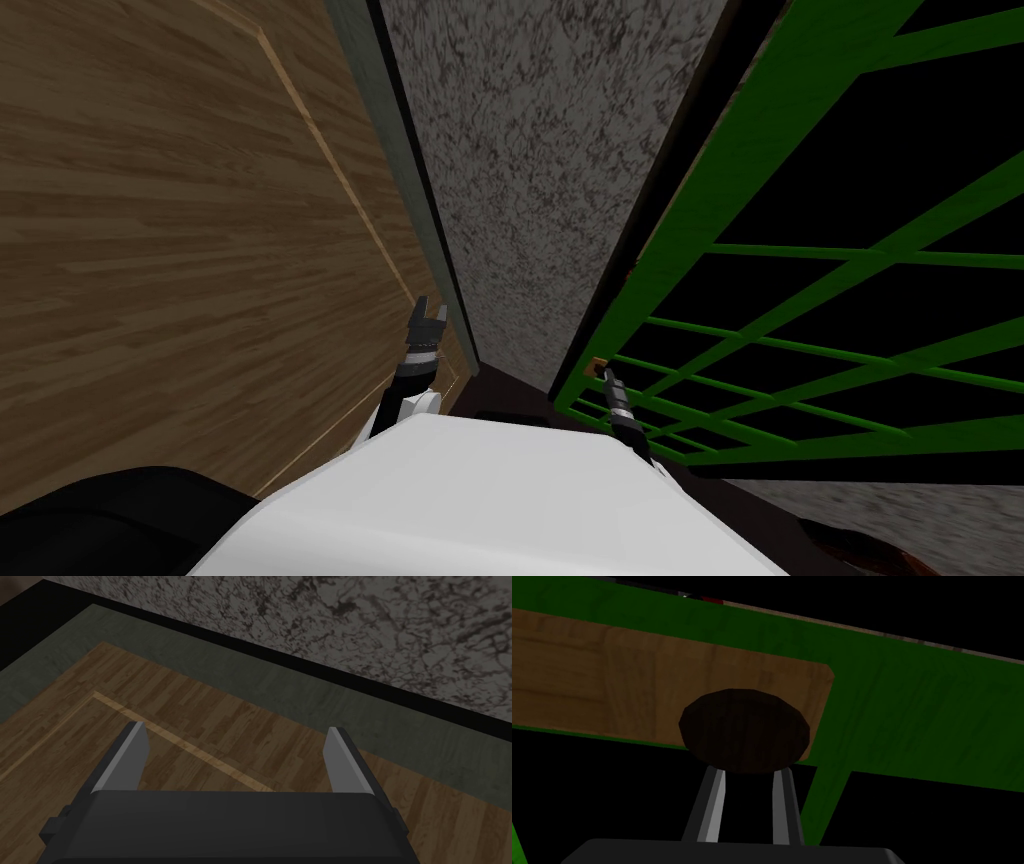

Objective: Pull the door open

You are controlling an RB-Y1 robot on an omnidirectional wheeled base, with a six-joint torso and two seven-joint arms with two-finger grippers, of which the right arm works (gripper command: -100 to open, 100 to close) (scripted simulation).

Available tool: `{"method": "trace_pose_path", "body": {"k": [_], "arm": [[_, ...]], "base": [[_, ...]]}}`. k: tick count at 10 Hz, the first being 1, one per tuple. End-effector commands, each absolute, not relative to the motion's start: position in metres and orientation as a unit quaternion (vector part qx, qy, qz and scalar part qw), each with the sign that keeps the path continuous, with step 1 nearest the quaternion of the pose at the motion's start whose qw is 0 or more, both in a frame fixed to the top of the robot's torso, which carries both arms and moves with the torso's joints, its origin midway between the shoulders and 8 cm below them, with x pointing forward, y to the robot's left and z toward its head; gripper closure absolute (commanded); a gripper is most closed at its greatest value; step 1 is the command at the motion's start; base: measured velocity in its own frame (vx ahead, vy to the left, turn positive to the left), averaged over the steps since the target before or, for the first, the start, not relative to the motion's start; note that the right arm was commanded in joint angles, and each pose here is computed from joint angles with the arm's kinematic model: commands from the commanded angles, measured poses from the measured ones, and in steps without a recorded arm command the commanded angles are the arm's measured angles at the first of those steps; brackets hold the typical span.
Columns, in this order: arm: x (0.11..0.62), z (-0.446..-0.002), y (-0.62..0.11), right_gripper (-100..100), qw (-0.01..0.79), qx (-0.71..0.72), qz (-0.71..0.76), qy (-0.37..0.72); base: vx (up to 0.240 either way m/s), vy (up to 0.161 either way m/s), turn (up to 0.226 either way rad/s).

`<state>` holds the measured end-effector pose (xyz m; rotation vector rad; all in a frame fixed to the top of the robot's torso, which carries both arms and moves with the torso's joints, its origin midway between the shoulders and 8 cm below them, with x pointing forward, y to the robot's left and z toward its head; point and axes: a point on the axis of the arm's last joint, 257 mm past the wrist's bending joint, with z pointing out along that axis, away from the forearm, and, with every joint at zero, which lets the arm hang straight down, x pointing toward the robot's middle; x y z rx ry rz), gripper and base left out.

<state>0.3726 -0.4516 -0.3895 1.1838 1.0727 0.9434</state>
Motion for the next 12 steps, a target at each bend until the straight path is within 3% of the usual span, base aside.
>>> {"method": "trace_pose_path", "body": {"k": [1, 4, 5, 12], "arm": [[0.3774, -0.3870, -0.4449, 100, 0.592, 0.515, 0.424, 0.452], [0.3802, -0.3870, -0.4447, 100, 0.572, 0.539, 0.451, 0.423], [0.3749, -0.3907, -0.4519, -100, 0.569, 0.553, 0.447, 0.413], [0.3830, -0.3890, -0.4492, -100, 0.525, 0.608, 0.505, 0.317]], "base": [[-0.029, -0.015, 0.042], [-0.032, -0.015, 0.043], [-0.054, -0.037, 0.078], [-0.080, -0.020, 0.078]]}}
